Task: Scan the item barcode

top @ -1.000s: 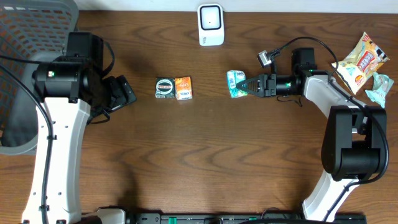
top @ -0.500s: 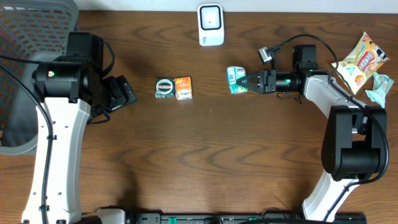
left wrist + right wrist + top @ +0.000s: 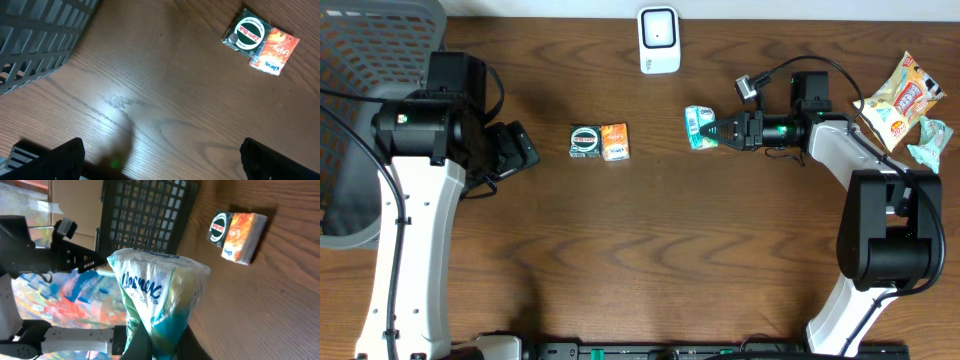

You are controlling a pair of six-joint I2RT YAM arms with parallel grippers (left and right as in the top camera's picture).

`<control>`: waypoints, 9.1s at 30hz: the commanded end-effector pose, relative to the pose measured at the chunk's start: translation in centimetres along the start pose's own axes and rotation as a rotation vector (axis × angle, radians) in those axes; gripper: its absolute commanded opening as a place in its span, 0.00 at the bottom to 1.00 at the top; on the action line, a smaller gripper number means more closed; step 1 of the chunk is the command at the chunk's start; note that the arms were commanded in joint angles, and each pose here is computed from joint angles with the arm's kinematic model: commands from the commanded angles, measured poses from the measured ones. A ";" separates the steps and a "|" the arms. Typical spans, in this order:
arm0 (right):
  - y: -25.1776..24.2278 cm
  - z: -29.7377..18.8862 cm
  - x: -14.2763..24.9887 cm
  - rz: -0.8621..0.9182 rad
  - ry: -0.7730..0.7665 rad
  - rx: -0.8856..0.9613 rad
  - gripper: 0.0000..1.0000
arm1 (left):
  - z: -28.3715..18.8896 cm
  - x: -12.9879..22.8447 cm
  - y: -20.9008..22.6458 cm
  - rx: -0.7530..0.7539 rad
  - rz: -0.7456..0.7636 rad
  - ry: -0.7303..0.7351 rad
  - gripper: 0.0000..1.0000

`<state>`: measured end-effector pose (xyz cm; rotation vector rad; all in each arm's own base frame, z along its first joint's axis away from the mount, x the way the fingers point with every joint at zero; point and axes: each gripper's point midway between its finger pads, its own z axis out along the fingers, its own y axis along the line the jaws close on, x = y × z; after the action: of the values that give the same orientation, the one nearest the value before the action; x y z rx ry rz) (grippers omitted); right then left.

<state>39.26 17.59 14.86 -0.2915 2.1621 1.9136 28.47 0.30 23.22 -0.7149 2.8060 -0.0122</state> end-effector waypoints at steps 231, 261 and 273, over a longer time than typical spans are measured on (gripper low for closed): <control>-15.6 -0.3 -0.1 0.202 0.339 0.731 0.03 | 0.1 0.0 0.2 -0.011 -0.009 0.006 0.98; -14.1 1.2 0.9 0.119 0.459 0.915 0.33 | 0.1 0.0 0.1 -0.011 -0.009 0.006 0.98; -10.5 3.0 -1.2 0.130 0.359 0.687 0.01 | 0.1 0.0 0.1 -0.011 -0.009 0.006 0.98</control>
<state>42.79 17.79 1.38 -0.4002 3.1090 0.8625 28.47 0.30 23.22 -0.7149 2.8060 -0.0122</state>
